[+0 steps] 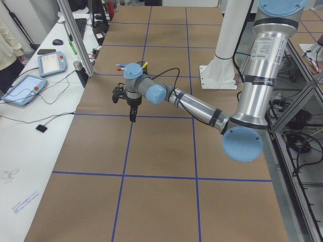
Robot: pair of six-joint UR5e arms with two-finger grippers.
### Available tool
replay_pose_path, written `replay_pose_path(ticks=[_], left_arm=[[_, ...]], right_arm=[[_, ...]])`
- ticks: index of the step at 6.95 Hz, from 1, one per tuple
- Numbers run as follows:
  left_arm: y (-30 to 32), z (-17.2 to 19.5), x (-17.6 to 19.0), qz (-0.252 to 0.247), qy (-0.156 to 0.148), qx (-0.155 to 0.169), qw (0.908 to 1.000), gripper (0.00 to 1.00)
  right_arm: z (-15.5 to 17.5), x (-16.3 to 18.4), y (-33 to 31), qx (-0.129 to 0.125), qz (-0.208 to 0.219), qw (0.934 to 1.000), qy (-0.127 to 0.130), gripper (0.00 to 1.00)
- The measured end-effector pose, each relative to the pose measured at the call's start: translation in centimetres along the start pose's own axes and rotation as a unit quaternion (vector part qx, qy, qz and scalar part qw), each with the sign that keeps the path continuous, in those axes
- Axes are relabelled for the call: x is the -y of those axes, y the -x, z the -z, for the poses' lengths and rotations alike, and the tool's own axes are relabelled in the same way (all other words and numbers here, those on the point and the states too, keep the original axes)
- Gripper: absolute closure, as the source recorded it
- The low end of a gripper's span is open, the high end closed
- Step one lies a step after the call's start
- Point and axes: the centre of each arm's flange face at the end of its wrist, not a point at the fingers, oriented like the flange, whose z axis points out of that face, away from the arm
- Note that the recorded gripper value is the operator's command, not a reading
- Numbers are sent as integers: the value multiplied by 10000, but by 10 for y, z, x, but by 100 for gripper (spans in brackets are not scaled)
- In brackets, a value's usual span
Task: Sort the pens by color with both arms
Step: 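Withdraw the left arm while the right arm reaches toward the cup, then lower the right gripper into the pen cup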
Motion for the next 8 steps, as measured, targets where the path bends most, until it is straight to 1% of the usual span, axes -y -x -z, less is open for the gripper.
replay_pose_path(ticks=[1, 2, 3, 4, 5, 6, 7, 8], left_arm=[[30, -5, -2, -154, 76, 73, 9998, 0], [60, -10, -5, -271, 139, 155, 9994, 0], [90, -12, -7, -369, 182, 235, 9989, 0], [114, -13, -8, -412, 205, 289, 9985, 0], [127, -11, -7, -393, 202, 318, 9985, 0], [133, -9, -6, -387, 185, 329, 9985, 0], [135, -7, -5, -415, 167, 331, 9985, 0], [133, -5, -5, -452, 140, 325, 9984, 0]], right_arm=[[-4, -9, 61, 34, 27, 10000, -38, 0], [-6, -23, 127, 112, 199, 9997, -108, 0], [-9, -45, 197, 230, 515, 9982, -186, 0], [-14, -77, 266, 412, 1025, 9932, -354, 0], [-17, -110, 321, 773, 1614, 9816, -667, 0], [-28, -131, 354, 1122, 2081, 9676, -884, 1], [-56, -146, 383, 1309, 2461, 9549, -1025, 1], [-85, -159, 419, 1374, 2710, 9451, -1207, 2]])
